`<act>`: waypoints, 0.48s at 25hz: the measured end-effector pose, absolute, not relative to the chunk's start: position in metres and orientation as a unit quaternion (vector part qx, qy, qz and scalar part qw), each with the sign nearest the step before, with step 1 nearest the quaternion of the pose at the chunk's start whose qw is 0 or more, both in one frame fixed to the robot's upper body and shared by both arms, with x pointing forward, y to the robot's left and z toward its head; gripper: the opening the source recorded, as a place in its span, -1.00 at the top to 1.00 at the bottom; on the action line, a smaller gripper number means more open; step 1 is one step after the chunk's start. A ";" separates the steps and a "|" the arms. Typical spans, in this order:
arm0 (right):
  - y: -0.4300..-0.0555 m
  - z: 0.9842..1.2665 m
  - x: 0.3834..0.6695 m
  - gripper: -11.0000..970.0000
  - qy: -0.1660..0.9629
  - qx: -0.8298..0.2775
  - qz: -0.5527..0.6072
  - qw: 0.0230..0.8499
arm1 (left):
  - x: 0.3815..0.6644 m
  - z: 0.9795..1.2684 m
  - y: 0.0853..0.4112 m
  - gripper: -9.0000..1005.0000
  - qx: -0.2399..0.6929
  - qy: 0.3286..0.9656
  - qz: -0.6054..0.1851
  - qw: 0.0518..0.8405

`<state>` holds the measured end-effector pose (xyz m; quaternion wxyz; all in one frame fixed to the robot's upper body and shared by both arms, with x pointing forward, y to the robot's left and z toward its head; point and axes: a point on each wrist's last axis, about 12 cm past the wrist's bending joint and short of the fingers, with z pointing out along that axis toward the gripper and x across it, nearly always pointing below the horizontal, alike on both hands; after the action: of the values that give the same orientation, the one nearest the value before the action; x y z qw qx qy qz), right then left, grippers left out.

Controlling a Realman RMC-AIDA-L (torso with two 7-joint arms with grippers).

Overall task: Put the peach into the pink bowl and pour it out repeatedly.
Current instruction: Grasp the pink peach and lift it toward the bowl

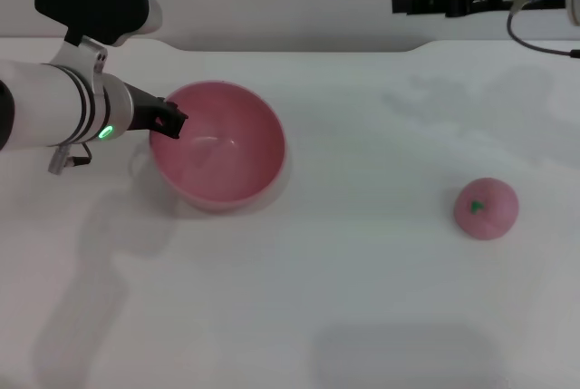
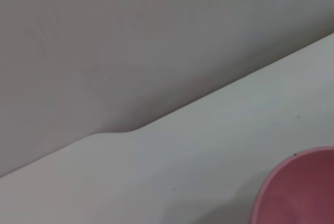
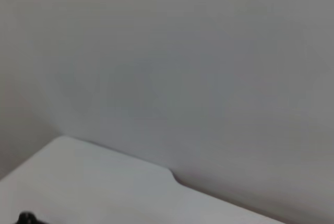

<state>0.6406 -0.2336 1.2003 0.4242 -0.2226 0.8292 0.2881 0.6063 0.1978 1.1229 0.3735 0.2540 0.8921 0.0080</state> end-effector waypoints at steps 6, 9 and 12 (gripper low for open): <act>-0.225 1.193 0.631 -0.32 0.771 -0.319 0.272 0.478 | 0.607 1.122 0.196 0.89 0.255 0.893 0.007 0.371; -0.229 1.192 0.625 -0.32 0.721 -0.324 0.257 0.557 | 0.607 1.122 0.196 0.89 0.254 0.893 0.006 0.372; -0.235 1.198 0.619 -0.31 0.677 -0.311 0.207 0.634 | 0.608 1.121 0.196 0.89 0.253 0.894 0.006 0.371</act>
<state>0.6186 -0.2351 1.1978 0.6338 -0.3112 0.6771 0.2074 0.6075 0.1964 1.1211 0.3705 0.2532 0.8936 0.0063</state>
